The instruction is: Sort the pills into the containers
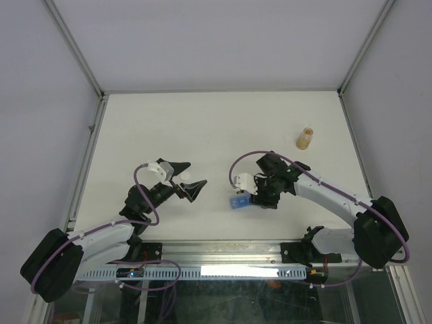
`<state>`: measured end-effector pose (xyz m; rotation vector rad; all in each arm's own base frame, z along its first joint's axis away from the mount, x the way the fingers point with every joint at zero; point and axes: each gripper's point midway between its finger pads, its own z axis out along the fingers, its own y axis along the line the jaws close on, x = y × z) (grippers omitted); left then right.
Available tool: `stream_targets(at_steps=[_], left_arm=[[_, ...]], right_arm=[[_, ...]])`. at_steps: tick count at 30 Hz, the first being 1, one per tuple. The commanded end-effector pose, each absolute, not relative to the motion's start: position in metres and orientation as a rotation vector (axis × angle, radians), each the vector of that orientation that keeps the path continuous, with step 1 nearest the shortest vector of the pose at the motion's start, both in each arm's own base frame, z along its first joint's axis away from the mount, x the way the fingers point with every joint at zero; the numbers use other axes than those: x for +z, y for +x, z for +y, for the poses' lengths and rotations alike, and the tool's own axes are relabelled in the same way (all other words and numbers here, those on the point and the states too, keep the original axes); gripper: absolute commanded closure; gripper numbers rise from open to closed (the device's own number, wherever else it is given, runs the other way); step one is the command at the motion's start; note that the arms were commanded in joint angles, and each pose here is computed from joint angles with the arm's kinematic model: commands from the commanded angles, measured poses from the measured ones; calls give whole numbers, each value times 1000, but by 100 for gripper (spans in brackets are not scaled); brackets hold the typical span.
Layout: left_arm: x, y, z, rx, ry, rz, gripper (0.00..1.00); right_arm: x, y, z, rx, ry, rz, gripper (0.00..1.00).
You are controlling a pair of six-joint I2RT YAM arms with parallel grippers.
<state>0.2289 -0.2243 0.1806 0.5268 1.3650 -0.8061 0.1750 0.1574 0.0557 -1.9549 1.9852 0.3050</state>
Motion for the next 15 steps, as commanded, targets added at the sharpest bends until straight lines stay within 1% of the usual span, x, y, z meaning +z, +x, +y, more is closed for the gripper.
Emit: stream_targets(at_steps=[1,2,3,5,6,8,11,13,15], left_arm=[[202,229,-230,-807,552,1288,1],[203,230,-229,-805,549,1287,1],[202,230,-229,-806,548,1287,1],[202,229,-230,-807,554,1288,1],[202,229,-229,-806,550,1287,1],[203,229,-229,-807,546,1285,1],[202,229,-230,-808,553,1288,1],[202,229,-229,-807,550,1288,1],[202,229,-230,-807,552,1289,1]], right_arm=[[75,180,172,359,-1917,1949,100],[74,191,170,274,-1886,1905,100],[63,192,160,230,-1903,1925,100],[68,179,165,349,-1936,2006,99],[71,179,170,359,-1914,1975,100],[68,193,165,246,-1889,1927,100],[73,179,169,356,-1919,1989,100],[73,189,170,296,-1881,1923,100],[64,183,165,312,-1940,1998,99]])
